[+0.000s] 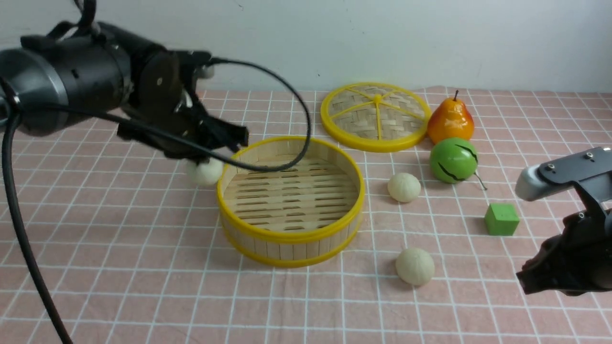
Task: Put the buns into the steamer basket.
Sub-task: Use the left arm to put the steamed stuffed bun into the steamer, then use the right arm to grab a steamed stuffed bun
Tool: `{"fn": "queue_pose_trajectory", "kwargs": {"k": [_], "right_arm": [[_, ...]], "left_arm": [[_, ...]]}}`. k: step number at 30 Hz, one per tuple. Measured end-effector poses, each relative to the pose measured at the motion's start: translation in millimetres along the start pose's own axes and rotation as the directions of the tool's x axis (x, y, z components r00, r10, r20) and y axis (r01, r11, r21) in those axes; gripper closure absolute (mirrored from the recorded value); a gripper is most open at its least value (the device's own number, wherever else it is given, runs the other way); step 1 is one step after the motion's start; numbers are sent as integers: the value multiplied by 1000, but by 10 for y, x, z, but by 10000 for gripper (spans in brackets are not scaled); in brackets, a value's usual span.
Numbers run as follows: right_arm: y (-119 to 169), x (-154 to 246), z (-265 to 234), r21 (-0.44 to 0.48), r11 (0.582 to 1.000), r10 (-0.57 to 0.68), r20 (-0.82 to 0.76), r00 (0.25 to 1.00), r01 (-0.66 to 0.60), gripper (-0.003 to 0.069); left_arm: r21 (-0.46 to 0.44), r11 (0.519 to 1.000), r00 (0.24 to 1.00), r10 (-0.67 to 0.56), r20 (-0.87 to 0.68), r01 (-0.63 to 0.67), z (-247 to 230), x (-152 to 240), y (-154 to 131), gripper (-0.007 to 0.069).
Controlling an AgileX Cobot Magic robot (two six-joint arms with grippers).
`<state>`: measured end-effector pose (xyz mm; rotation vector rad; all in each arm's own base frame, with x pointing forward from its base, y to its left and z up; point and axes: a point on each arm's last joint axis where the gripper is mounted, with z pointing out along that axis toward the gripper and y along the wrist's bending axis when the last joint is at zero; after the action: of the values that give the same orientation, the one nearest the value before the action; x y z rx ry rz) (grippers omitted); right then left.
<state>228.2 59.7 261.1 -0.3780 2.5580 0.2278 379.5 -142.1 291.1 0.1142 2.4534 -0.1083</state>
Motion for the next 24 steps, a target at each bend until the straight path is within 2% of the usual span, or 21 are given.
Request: {"fn": "queue_pose_trajectory", "kwargs": {"k": [3, 8, 11, 14, 16, 17, 18, 19, 21, 22, 24], "right_arm": [[2, -5, 9, -3, 1000, 6, 3, 1000, -6, 661], [0, 10, 84, -13, 1000, 16, -37, 999, -17, 658], [12, 21, 131, -33, 999, 41, -64, 997, -43, 637], [28, -29, 158, -55, 996, 64, -82, 995, -68, 588], [50, -148, 190, -81, 993, 85, -83, 993, -91, 535], [67, -240, 218, -92, 991, 89, -77, 993, -96, 505], [69, -261, 225, -93, 991, 87, -76, 993, -94, 505], [103, -410, 280, -106, 990, 83, -66, 994, -90, 454], [155, -660, 379, -118, 991, 55, -50, 997, -60, 391], [158, -682, 390, -117, 992, 48, -49, 998, -53, 386], [169, -923, 564, -109, 994, 15, -44, 999, -20, 345]], "left_arm": [[32, 998, 998, 52, 29, -53, 89, -44, -239, 638], [19, 996, 995, 88, -52, -87, 537, 124, -323, 633], [1, 995, 987, 103, -124, -104, 849, 281, -331, 550], [4, 995, 988, 96, -120, -97, 823, 258, -336, 407], [8, 996, 991, 88, -98, -88, 685, 191, -331, 316], [11, 997, 993, 82, -80, -81, 562, 141, -321, 287], [11, 997, 994, 80, -75, -79, 533, 130, -319, 281], [18, 997, 997, 69, -33, -68, 292, 38, -300, 249], [34, 998, 998, 46, 48, -48, -206, -104, -246, 232], [36, 998, 997, 44, 56, -46, -255, -115, -239, 233], [56, 998, 990, 18, 137, -26, -808, -157, -146, 253]]}}
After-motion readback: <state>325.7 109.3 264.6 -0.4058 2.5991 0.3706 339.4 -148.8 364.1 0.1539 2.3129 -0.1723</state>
